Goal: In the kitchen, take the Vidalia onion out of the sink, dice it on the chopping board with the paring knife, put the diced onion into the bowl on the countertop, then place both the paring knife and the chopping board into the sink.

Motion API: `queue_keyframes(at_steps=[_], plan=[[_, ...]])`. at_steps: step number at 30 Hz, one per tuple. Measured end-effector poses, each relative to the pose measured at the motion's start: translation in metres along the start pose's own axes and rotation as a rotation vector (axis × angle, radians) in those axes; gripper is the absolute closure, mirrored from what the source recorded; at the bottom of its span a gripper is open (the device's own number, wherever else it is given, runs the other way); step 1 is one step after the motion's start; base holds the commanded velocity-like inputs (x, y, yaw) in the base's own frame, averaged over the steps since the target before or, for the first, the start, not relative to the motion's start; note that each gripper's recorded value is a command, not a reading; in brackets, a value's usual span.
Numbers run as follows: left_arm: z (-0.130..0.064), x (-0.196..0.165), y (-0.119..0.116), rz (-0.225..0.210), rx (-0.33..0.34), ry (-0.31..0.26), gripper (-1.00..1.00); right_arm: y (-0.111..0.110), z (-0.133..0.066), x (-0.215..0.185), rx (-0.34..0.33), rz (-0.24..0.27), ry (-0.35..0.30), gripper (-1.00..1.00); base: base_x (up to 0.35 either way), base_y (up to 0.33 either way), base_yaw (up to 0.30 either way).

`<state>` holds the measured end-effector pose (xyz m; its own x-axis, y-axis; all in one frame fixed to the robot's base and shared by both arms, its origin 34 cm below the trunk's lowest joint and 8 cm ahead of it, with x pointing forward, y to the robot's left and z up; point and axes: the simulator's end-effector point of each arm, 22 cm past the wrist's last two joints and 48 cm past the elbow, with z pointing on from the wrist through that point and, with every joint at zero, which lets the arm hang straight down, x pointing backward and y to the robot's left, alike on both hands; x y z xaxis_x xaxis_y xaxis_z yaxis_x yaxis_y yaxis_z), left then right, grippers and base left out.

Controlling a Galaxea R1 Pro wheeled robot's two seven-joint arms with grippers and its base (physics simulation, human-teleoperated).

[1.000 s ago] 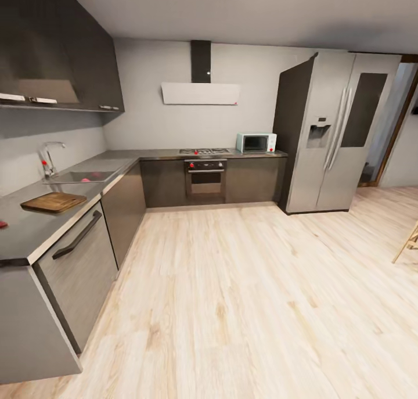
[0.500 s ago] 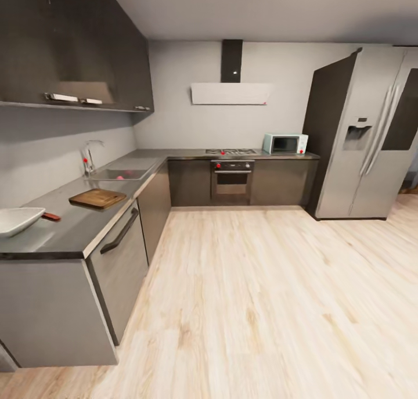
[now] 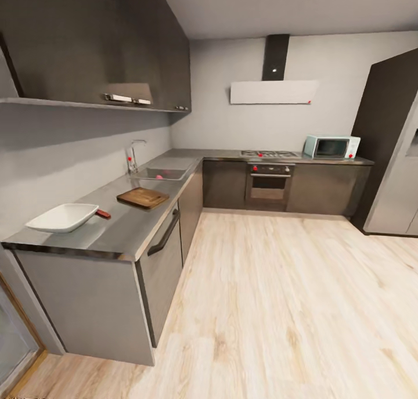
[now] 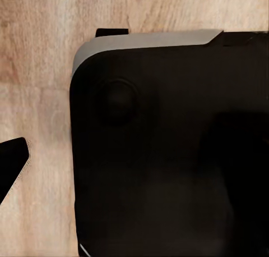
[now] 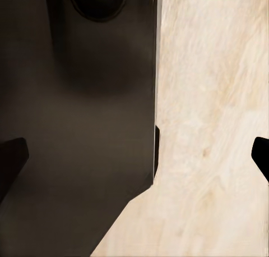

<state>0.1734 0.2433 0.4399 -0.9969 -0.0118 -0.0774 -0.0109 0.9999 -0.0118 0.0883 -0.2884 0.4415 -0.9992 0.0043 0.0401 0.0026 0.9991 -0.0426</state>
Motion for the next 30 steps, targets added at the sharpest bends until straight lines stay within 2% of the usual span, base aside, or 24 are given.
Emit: queue_keyframes(at_steps=[11,30], plan=[[0.0000,0.0001,-0.0006,0.000,0.001,0.000,-1.00,0.0000,0.0000,0.0000,0.000,0.000,0.000,-1.00,0.339,-0.010,0.297],[0.0000,-0.0001,-0.0032,0.001,0.003,0.000,-1.00,-0.0001,0.0000,0.0001,0.000,0.000,0.001,-1.00,0.295,-0.178,0.297]])
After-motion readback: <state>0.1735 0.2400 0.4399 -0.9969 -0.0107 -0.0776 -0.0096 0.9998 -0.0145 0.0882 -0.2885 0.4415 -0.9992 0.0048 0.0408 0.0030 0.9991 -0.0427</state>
